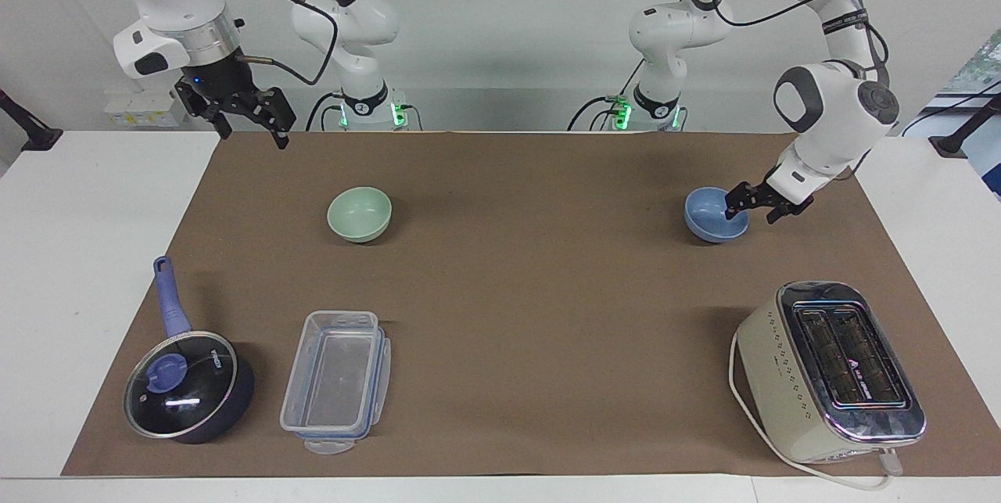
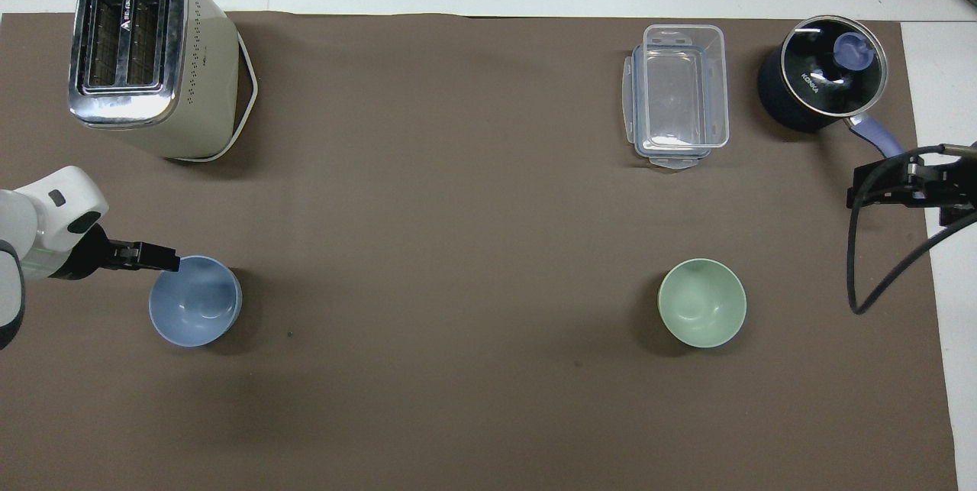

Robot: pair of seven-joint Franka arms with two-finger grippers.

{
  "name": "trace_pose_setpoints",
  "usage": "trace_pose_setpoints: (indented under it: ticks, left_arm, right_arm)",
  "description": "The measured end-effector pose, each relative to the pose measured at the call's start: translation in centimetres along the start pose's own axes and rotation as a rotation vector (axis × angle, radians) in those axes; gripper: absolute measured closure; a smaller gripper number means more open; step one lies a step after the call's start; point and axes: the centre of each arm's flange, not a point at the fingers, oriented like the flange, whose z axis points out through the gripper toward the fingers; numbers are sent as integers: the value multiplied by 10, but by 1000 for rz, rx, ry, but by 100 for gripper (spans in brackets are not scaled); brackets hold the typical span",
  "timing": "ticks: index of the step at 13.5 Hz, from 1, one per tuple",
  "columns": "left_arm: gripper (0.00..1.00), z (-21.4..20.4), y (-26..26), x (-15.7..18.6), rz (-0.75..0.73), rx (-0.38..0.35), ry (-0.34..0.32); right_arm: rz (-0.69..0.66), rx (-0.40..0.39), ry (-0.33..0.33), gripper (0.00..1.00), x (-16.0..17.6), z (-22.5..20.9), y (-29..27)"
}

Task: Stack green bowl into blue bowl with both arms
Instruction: 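Reach the left gripper to the rim of the light blue bowl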

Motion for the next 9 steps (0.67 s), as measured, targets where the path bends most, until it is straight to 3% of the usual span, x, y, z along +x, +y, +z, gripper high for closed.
trace_pose_setpoints:
  ticks: [5,9]
  left_arm:
    - [0,45,-15,-27,-10,-58,-4]
    - [48,43,-29,-32,13,-77,13]
  right_arm:
    - [0,0,0,0,0,0,0]
    - [0,0,0,0,0,0,0]
